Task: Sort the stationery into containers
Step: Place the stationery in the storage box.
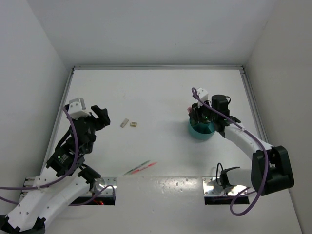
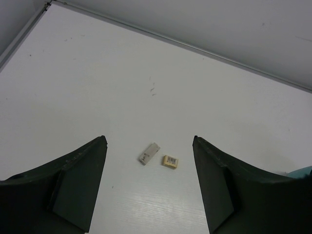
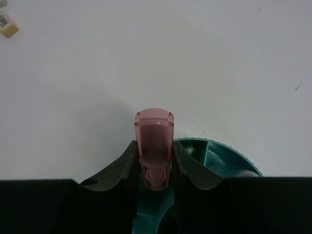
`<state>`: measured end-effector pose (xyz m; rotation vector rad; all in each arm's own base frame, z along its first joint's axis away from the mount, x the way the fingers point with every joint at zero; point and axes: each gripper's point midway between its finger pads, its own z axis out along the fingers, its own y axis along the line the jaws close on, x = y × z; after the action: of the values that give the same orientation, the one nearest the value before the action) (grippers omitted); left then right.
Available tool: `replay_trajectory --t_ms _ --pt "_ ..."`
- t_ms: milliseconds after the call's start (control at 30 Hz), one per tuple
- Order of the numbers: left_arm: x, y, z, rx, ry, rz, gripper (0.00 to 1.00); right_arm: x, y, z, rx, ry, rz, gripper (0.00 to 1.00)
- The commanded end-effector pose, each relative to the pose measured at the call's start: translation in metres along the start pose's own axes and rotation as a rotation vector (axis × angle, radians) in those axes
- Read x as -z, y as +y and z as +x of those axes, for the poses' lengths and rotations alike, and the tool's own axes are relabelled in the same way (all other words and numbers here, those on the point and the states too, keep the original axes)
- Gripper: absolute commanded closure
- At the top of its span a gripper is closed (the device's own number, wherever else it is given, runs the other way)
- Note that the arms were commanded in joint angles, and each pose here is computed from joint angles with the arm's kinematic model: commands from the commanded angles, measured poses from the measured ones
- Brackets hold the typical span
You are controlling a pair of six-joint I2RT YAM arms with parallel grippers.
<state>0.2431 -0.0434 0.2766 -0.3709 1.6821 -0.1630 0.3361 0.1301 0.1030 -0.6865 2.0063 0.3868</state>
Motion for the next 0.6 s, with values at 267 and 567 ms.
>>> replay_trajectory --t_ms 267,567 --pt "-0.001 -0.002 -0.006 0.0 -0.022 0.01 0.23 0.001 0.003 -0.011 0.034 -0.033 -0.088 0.52" --pt "-0.007 -0.012 0.005 -0.033 0.025 0.046 0.26 0.021 0.007 -0.042 0.089 -0.13 -0.094 0.44"
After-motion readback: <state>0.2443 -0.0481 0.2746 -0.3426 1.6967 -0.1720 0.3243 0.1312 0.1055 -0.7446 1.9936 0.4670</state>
